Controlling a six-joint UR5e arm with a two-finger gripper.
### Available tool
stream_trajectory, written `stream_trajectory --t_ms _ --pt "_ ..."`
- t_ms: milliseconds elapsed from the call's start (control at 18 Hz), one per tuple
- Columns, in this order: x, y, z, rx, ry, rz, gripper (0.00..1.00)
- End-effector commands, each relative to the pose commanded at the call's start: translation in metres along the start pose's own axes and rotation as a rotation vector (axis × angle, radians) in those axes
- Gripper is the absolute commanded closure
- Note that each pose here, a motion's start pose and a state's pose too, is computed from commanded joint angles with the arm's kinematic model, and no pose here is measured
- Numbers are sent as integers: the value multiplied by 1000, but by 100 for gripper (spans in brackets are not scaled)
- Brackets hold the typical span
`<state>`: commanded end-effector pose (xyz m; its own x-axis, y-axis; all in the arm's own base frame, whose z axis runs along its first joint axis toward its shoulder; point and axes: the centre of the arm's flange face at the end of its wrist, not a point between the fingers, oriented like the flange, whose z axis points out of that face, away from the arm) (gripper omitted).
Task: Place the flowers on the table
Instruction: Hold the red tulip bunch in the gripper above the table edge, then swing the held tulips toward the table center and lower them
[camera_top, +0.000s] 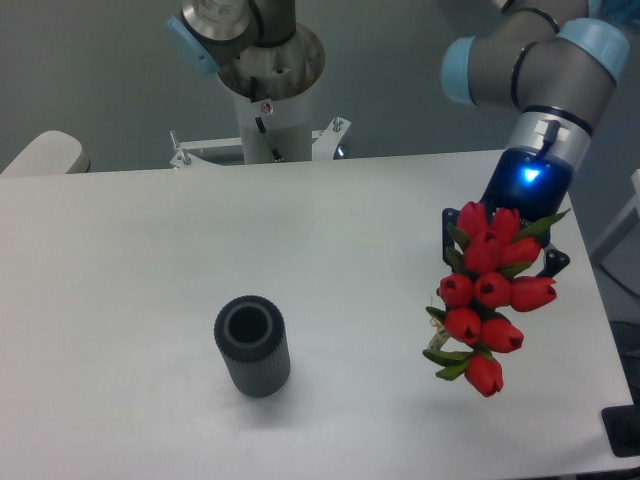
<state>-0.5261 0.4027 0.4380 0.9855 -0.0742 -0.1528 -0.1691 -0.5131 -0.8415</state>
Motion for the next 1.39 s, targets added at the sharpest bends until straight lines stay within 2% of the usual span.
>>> stream_trajectory --t_ms 278,389,500,611,778,944,1389 --pt "23 26 -1 -247 -55 148 60" --pt "32 22 10 -283 -39 208 60" --pt "37 22 10 -308 -40 226 60" --pt "40 34 11 -393 -44 265 60" --pt "59 37 27 -526 -11 392 60" --pt "79 49 41 -675 22 464 60" --pt "117 100 58 -888 101 447 60"
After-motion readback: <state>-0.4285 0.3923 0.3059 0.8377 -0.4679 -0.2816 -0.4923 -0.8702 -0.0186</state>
